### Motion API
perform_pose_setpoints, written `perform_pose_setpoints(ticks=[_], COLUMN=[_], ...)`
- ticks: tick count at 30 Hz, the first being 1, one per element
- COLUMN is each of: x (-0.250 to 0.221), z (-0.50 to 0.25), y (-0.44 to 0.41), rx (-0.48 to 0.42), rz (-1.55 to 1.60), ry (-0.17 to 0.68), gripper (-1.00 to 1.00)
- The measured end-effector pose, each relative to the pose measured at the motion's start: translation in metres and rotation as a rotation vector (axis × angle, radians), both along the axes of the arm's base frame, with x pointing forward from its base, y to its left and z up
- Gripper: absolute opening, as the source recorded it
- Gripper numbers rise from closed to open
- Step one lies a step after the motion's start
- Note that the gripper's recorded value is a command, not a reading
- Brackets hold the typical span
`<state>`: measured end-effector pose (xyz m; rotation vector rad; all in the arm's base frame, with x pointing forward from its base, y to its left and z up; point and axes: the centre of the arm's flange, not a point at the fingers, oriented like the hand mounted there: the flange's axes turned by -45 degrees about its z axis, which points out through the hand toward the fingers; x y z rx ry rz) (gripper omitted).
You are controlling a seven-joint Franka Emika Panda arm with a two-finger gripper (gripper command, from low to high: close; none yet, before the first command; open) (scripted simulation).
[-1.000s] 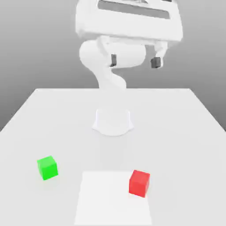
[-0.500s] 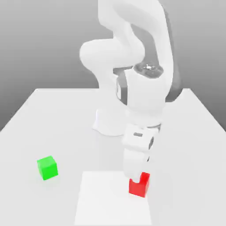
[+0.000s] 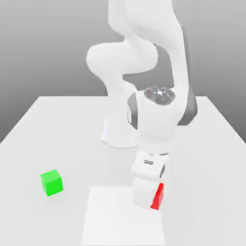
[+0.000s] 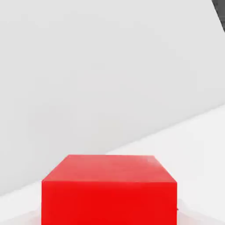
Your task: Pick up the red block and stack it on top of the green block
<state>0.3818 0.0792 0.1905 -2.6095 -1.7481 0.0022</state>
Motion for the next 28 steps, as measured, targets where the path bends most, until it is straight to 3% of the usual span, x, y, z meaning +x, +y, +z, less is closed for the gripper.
perform_pose_setpoints(ticks=[9,17,24,25,28], x=[-0.009,-0.075,-0.084,-0.085,-0.085], z=[0.039,0.055,0.004,-0.005,-0.005], y=[-0.154,-0.283,-0.297,-0.297,-0.297], rx=[-0.012,-0.003,0.004,0.002,0.002], rz=[-0.641,-1.312,-1.391,-1.393,-1.393], ry=[-0.006,-0.002,-0.001,-0.001,-0.001], gripper=[-1.00,-1.00,-1.00,1.00,1.00])
